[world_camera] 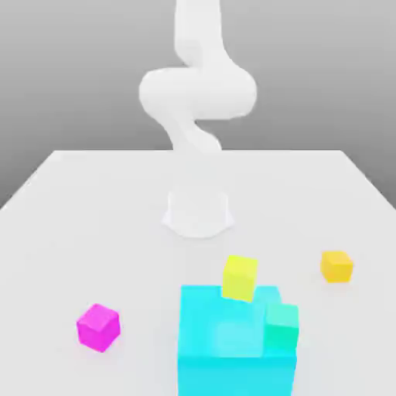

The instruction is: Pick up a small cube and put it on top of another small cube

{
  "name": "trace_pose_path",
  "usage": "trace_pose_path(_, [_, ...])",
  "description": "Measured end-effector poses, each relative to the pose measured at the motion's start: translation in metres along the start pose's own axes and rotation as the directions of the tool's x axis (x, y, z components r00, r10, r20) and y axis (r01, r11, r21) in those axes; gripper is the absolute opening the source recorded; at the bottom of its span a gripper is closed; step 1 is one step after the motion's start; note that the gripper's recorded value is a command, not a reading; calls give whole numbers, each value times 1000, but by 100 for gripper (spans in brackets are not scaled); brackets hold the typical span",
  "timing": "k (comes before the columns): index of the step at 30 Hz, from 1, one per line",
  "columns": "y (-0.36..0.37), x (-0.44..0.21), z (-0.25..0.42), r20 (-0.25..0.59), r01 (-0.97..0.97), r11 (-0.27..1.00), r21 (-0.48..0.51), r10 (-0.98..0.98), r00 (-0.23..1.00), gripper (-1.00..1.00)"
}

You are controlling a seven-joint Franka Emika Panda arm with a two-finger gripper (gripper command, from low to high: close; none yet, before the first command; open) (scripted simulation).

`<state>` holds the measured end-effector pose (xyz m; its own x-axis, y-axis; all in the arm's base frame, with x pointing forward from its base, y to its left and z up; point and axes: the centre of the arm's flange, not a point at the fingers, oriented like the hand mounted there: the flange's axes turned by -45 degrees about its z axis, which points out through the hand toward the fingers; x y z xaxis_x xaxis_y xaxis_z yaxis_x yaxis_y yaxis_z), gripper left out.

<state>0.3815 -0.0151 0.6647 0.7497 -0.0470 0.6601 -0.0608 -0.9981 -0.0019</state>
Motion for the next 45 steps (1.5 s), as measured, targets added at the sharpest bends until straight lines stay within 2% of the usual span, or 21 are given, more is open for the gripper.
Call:
trace_pose_path(5, [36, -28, 113, 159, -63, 995, -75, 74, 984, 0])
trace_pose_path(10, [78, -82, 208, 304, -124, 983, -139, 161, 939, 0])
trace_pose_path(16, [124, -174, 296, 459, -199, 959, -201, 272, 846, 0])
trace_pose_path(22, [155, -287, 352, 587, -285, 924, -256, 383, 713, 0])
trace_pose_path(28, [156, -339, 400, 606, -294, 920, -260, 393, 692, 0])
trace_pose_path(29, [156, -344, 405, 606, -294, 920, -261, 393, 692, -100])
trace_pose_path(36, [156, -344, 405, 606, -294, 920, -261, 393, 691, -100])
trace_pose_path(42, [154, -306, 364, 605, -297, 918, -262, 396, 691, -100])
trace_pose_path(45, [126, -278, 360, 593, -330, 901, -280, 433, 679, -100])
